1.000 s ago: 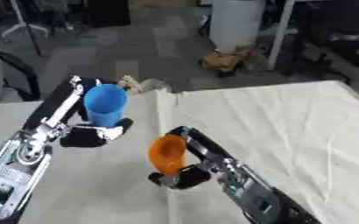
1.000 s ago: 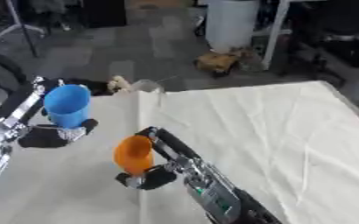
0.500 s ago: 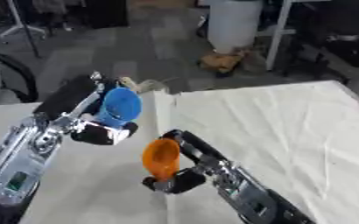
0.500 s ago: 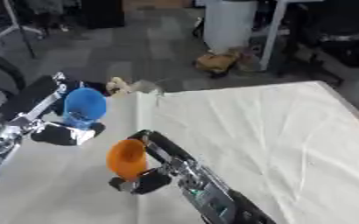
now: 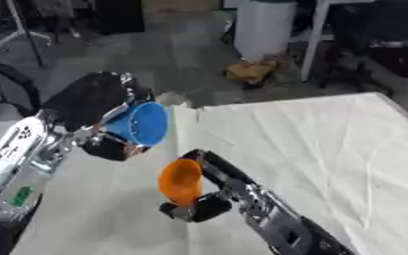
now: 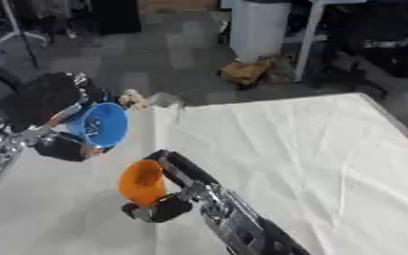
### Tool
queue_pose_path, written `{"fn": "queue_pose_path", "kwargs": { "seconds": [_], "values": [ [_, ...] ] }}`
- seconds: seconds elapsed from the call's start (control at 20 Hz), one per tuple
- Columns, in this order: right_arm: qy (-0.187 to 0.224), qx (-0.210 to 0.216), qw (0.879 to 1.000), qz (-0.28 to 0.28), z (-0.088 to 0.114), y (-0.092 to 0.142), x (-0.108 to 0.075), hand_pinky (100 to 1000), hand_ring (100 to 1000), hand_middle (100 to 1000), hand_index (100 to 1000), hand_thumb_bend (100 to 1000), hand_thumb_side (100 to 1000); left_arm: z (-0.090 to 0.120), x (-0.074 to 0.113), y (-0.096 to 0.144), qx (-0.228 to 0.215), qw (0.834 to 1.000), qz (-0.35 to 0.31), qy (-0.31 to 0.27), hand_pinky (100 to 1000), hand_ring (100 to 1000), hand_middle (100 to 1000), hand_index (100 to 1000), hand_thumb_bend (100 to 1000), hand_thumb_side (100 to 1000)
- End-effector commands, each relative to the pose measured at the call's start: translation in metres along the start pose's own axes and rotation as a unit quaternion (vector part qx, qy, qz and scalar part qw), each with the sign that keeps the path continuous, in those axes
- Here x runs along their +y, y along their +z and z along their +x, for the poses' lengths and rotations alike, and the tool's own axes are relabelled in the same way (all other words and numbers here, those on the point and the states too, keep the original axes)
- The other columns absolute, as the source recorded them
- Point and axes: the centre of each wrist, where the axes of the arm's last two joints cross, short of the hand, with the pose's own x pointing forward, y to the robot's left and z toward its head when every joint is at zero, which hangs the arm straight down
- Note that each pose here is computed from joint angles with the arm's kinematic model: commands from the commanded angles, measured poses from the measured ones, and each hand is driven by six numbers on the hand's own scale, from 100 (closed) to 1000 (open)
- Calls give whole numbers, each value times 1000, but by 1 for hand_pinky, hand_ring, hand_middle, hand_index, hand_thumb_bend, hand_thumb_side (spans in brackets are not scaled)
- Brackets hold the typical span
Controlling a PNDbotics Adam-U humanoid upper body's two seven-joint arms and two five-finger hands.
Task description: Pour the contents of one cup into another cup.
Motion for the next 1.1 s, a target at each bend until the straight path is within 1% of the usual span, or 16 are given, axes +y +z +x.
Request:
{"fn": "queue_pose_path", "kwargs": {
  "seconds": [0.05,0.3,0.55,1.1],
  "values": [
    [0,-13,1000,-4,6,-5,-5,800,684,395,489,399,158,0,18,-2,-13,999,16,-45,317,171,101,599,270,100],
    [-2,-13,1000,-4,6,-5,-5,800,684,395,490,399,157,5,22,-5,-30,996,16,-82,343,166,100,583,265,100],
    [-4,-13,1000,-4,6,-4,-4,800,684,395,490,399,157,8,23,-7,-47,992,6,-113,365,162,100,572,263,100],
    [-6,-13,1000,-5,6,-4,-4,800,684,395,490,398,157,10,20,-10,-64,987,-13,-149,400,153,100,571,259,100]
  ]
}}
